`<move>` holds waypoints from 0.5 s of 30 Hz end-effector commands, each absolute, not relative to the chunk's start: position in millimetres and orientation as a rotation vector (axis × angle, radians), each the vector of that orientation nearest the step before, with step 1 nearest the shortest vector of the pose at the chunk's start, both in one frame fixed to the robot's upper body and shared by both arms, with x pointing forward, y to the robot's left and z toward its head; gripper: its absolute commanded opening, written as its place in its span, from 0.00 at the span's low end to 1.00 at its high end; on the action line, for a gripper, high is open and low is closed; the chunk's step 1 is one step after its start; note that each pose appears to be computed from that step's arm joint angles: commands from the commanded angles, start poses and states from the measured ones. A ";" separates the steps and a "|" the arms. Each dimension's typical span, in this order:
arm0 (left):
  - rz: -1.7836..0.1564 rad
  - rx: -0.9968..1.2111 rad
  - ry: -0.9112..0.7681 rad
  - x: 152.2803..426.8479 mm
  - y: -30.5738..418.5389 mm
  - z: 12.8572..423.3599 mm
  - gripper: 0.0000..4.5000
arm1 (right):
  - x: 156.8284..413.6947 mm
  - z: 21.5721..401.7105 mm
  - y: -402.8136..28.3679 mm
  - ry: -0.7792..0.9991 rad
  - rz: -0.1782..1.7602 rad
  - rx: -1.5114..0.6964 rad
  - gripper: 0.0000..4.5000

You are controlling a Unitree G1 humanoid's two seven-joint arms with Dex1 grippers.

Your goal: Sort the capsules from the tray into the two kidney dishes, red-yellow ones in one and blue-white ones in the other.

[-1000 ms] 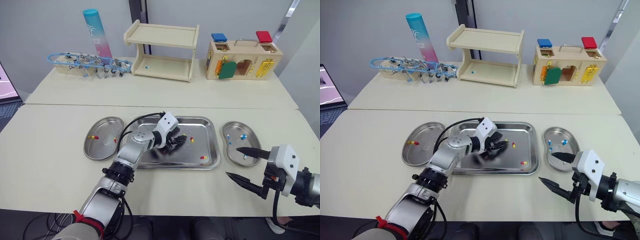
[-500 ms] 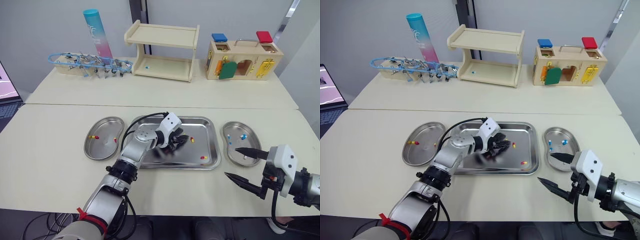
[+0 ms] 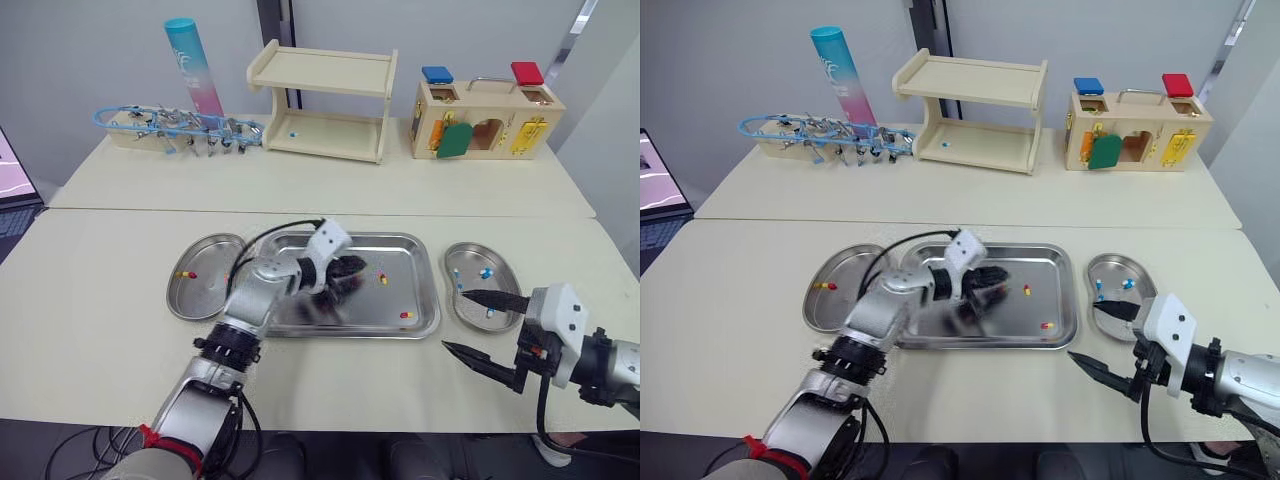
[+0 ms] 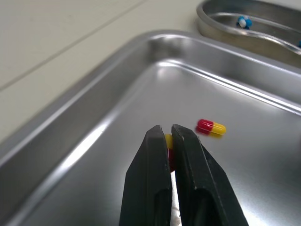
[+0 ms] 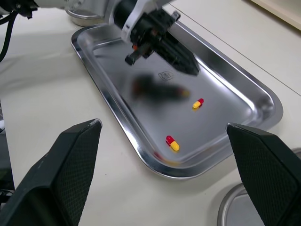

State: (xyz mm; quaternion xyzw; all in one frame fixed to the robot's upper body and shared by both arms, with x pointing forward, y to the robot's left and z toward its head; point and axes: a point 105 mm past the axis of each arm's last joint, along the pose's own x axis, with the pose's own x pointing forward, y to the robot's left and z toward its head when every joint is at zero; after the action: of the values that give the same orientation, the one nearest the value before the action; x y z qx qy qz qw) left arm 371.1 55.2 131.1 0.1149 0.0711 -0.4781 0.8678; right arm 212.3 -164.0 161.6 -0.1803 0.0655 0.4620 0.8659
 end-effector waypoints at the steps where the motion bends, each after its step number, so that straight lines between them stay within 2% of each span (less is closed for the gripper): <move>1: -0.971 0.203 0.018 361.8 80.8 178.6 0.00 | 208.3 172.4 -150.9 0.098 1.036 -0.397 1.00; 7: -0.765 0.220 0.049 348.6 157.6 195.1 0.00 | 211.0 181.1 -138.2 0.062 1.108 -0.399 1.00; 11: -0.516 0.248 0.119 336.7 234.2 190.2 0.00 | 217.7 185.8 -126.5 0.031 1.174 -0.396 1.00; 15: -0.417 0.268 0.167 326.4 262.3 180.8 0.00 | 222.2 187.1 -122.5 0.021 1.205 -0.395 1.00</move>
State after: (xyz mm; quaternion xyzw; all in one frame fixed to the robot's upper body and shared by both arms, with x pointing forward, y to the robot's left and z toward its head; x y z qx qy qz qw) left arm 328.4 261.3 167.9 0.1181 0.1061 -0.2128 0.9641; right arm 223.9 -124.8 181.9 -0.1795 0.0245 0.5562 0.8111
